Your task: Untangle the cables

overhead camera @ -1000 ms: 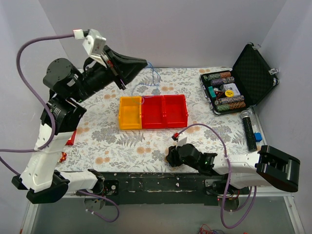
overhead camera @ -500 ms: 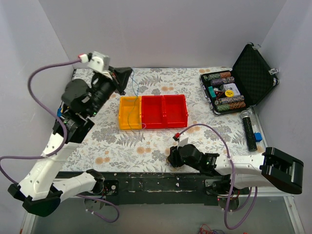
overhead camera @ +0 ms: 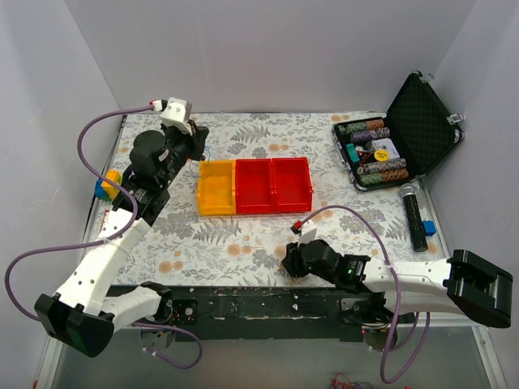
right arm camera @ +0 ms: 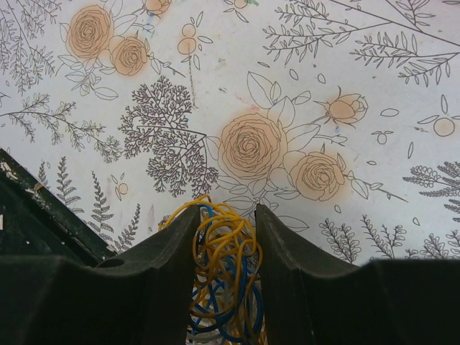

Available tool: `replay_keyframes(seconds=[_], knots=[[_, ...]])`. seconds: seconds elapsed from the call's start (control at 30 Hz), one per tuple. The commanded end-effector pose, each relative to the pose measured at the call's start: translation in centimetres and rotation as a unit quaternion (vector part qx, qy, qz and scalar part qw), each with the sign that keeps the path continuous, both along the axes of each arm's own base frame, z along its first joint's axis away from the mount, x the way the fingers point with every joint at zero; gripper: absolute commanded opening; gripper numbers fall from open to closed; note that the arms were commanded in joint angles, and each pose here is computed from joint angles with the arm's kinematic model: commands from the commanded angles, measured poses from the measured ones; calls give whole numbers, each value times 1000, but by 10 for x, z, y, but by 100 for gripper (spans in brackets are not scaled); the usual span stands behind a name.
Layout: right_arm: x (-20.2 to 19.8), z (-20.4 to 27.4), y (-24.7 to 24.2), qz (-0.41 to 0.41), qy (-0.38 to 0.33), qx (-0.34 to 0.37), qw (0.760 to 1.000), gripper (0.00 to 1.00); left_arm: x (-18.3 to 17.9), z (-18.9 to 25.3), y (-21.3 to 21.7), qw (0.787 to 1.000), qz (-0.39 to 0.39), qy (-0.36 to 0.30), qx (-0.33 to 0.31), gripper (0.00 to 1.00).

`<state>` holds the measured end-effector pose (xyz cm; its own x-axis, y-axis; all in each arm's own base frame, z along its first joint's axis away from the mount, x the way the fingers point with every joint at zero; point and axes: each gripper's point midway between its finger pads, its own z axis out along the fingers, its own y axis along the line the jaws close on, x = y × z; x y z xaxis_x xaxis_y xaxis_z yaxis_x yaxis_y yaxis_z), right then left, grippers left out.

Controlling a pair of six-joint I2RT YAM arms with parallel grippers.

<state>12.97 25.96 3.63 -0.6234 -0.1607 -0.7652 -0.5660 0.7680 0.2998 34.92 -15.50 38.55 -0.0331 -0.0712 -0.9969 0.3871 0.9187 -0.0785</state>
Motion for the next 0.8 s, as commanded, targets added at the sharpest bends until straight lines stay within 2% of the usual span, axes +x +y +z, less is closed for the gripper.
replay_keyframes(seconds=[0.0, 0.2, 0.53, 0.77], knots=[[7, 14, 3, -14, -17, 11, 1000, 44, 8, -29, -10, 999, -33, 23, 13, 0], [7, 14, 4, -16, -17, 10, 1000, 43, 15, -53, -12, 998, -38, 43, 20, 0], [7, 16, 4, -14, -17, 12, 1000, 43, 27, -31, -3, 1000, -19, 7, 21, 0], [6, 16, 5, -12, -15, 11, 1000, 43, 30, -41, -3, 999, -20, 11, 26, 0]])
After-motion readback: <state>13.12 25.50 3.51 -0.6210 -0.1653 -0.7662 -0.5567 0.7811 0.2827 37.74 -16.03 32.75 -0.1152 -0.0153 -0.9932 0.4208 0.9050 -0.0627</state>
